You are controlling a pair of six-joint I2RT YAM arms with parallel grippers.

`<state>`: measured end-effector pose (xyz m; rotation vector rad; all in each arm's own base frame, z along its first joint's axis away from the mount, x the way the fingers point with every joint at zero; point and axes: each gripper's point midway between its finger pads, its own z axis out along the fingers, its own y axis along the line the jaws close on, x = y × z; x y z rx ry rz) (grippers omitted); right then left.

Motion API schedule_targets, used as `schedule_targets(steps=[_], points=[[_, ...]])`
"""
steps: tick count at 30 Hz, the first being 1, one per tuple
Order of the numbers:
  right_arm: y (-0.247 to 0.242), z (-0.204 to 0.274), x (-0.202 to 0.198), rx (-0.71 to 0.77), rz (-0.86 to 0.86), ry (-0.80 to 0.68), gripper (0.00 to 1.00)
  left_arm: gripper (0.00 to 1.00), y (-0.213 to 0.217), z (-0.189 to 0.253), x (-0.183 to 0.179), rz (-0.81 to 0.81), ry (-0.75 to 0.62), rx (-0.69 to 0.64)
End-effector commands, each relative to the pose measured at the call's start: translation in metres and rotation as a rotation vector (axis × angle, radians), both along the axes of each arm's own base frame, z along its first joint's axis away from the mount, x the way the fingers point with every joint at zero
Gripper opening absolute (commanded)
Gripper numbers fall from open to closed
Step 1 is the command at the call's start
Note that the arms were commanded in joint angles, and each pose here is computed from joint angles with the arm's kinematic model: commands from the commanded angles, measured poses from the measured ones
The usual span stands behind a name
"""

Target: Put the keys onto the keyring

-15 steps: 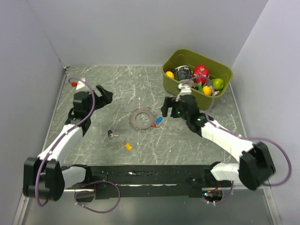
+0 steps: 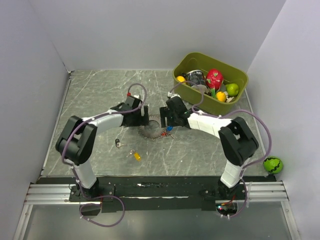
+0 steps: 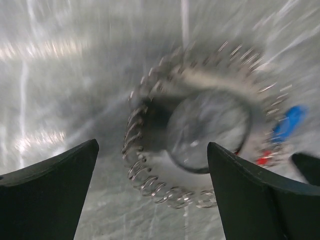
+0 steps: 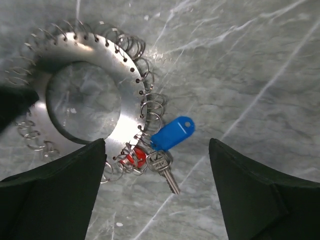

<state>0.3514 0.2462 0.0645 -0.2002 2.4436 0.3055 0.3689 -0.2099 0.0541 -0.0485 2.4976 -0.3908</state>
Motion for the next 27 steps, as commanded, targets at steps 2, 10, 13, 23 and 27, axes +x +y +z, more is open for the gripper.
schedule_targets(steps=[2, 10, 13, 23, 27], points=[[0.012, -0.013, -0.004, -0.003, 0.019, 0.072, 0.78, 0.99, 0.011, -0.019, -0.012, 0.006, 0.083, 0.133], [0.029, -0.036, -0.035, 0.063, 0.098, 0.182, 0.32, 0.84, -0.008, -0.035, -0.015, -0.041, 0.117, 0.075], [0.037, -0.04, -0.048, 0.09, 0.124, 0.204, 0.26, 0.71, -0.013, -0.034, -0.011, -0.052, 0.109, 0.064], [0.042, -0.011, -0.063, 0.149, 0.12, 0.136, 0.38, 0.83, -0.02, 0.001, -0.003, -0.081, 0.018, 0.011], [0.035, 0.014, -0.057, 0.152, 0.107, 0.046, 0.62, 0.94, 0.0, 0.035, -0.002, -0.006, -0.083, 0.042]])
